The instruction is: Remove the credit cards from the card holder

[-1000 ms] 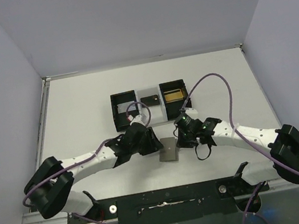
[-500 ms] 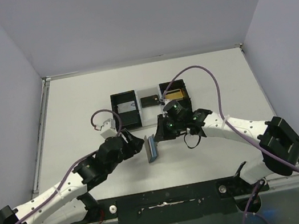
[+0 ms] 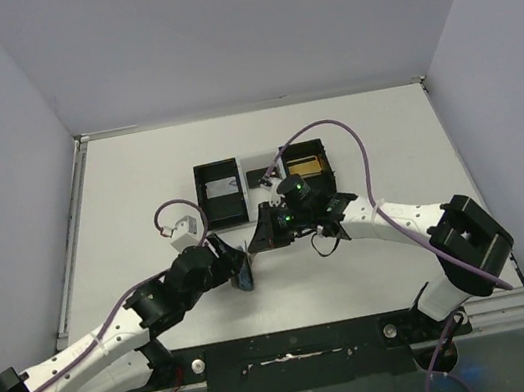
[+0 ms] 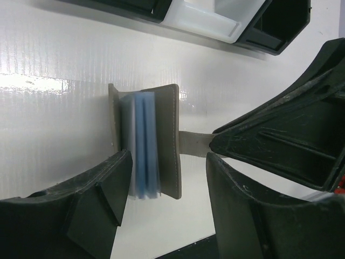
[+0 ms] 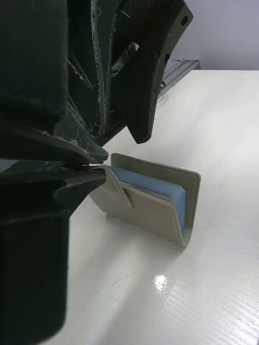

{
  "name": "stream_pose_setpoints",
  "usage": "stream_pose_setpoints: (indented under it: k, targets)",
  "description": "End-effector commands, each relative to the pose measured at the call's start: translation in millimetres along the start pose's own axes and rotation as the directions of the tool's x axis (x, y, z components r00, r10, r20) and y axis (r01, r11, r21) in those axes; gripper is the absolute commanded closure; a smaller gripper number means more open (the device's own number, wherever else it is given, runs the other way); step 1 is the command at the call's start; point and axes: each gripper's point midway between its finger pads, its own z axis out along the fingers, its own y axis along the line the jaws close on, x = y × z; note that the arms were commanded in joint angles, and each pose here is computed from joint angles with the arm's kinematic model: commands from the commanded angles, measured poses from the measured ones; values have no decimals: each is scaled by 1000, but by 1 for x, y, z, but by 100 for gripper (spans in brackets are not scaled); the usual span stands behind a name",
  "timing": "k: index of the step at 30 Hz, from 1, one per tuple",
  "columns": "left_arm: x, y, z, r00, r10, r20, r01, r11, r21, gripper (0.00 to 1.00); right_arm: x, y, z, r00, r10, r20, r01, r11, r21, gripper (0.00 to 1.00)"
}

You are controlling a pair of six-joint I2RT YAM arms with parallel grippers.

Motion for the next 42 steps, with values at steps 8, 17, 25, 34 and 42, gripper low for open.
stream_pose_setpoints:
  k: [8, 17, 25, 34, 42]
  targets:
    - [-13, -13, -2, 1000, 11, 26, -11, 1000, 12, 44, -12, -8, -13, 996, 38, 81, -42, 998, 43, 97]
    - [8, -12, 7, 999, 10, -49, -8, 999, 34, 44, 28, -106, -28, 982, 163, 92, -182, 944, 275, 97]
    - [24, -19, 21, 992, 35, -118, -29, 998, 55, 43, 31, -117, -28, 980, 160, 121, -189, 938, 292, 96]
    - [17, -16, 20, 994, 43, -103, -42, 999, 10, 43, 14, -99, -40, 976, 125, 178, -168, 953, 253, 95]
    - [-5, -10, 7, 998, 51, -29, -52, 998, -36, 41, 10, -103, -47, 977, 113, 180, -166, 934, 316, 94]
